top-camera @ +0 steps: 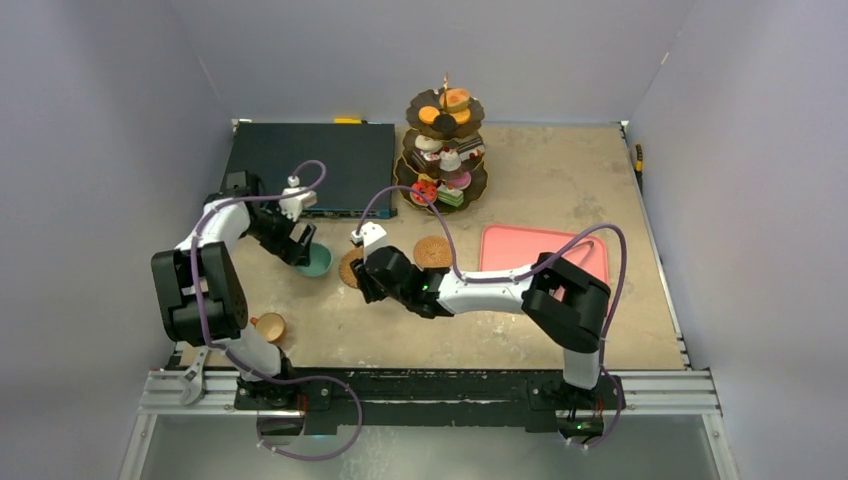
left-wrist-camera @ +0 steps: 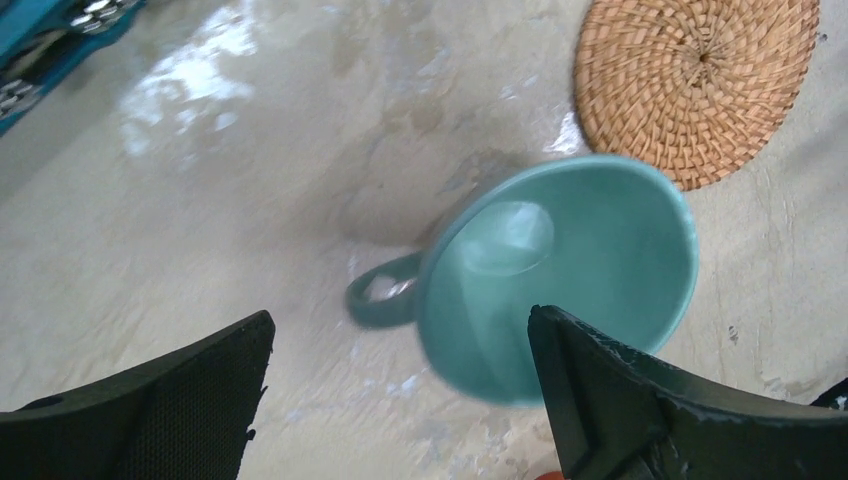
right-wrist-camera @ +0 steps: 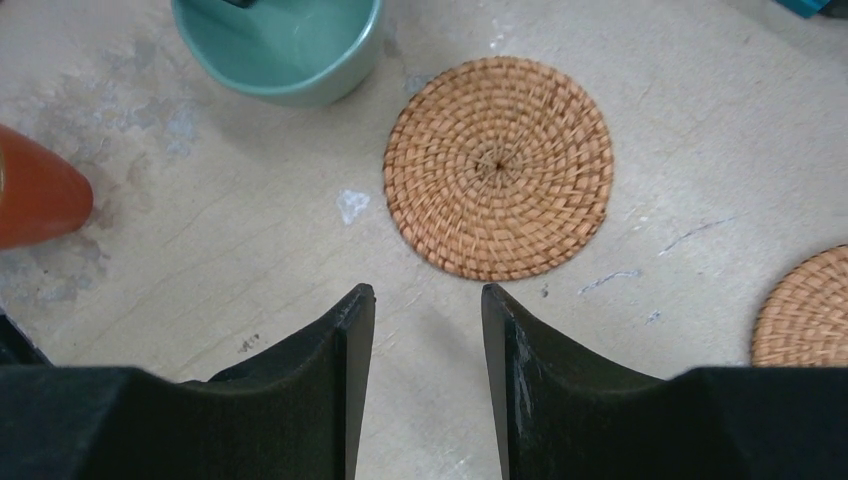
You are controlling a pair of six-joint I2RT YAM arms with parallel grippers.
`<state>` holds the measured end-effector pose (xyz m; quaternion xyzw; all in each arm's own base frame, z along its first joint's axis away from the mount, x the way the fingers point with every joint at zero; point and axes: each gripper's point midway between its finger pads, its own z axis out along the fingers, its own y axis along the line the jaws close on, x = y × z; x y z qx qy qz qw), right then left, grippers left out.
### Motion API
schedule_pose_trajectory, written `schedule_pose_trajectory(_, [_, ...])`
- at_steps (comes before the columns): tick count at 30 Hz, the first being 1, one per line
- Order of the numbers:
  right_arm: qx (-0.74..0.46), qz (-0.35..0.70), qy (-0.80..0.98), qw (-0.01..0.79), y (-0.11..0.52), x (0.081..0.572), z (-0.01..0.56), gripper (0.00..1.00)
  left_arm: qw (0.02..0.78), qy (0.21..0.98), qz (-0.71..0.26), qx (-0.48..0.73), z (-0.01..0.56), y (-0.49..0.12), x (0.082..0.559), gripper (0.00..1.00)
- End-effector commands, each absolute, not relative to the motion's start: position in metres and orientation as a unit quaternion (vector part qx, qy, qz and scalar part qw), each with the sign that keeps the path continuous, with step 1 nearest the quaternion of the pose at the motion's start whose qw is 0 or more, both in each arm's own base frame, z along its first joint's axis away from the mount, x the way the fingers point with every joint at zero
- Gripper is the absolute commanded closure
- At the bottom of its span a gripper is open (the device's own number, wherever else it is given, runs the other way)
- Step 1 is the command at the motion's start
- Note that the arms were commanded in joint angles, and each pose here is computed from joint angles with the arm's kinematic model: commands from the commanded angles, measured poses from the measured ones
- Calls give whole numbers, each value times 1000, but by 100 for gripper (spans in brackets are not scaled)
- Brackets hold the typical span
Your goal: Serve the afternoon tea
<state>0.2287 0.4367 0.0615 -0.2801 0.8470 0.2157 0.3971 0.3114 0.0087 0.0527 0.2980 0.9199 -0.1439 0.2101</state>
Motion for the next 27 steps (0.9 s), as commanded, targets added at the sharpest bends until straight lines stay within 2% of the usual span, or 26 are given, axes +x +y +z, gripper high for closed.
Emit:
schedule_pose_trajectory(1, [-259, 206, 845, 420, 432, 248, 100, 53, 259, 910, -138, 292, 101, 35, 318, 1])
schedule_pose_trajectory(4, [-258, 200, 849, 416, 433, 250, 100, 54, 266, 900, -149, 311, 120, 57, 304, 1])
schedule_pose_trajectory(7, [-255, 197, 854, 408, 435, 251, 98, 54, 241, 890, -159, 354, 122, 70, 275, 2])
schedule_pose_trajectory(11, [-252, 192, 857, 407, 438, 253, 99, 54, 202, 876, -186, 397, 122, 64, 234, 5])
schedule_pose_trajectory(16, [-254, 176, 861, 404, 436, 256, 99, 54, 198, 858, -174, 441, 116, 48, 195, 4])
schedule_pose_trajectory(20, [-250, 170, 863, 405, 442, 261, 102, 54, 186, 856, -172, 451, 109, 46, 184, 6])
schedule_pose_trajectory(27, [-241, 157, 865, 412, 443, 268, 107, 54, 129, 859, -185, 459, 76, 56, 171, 16])
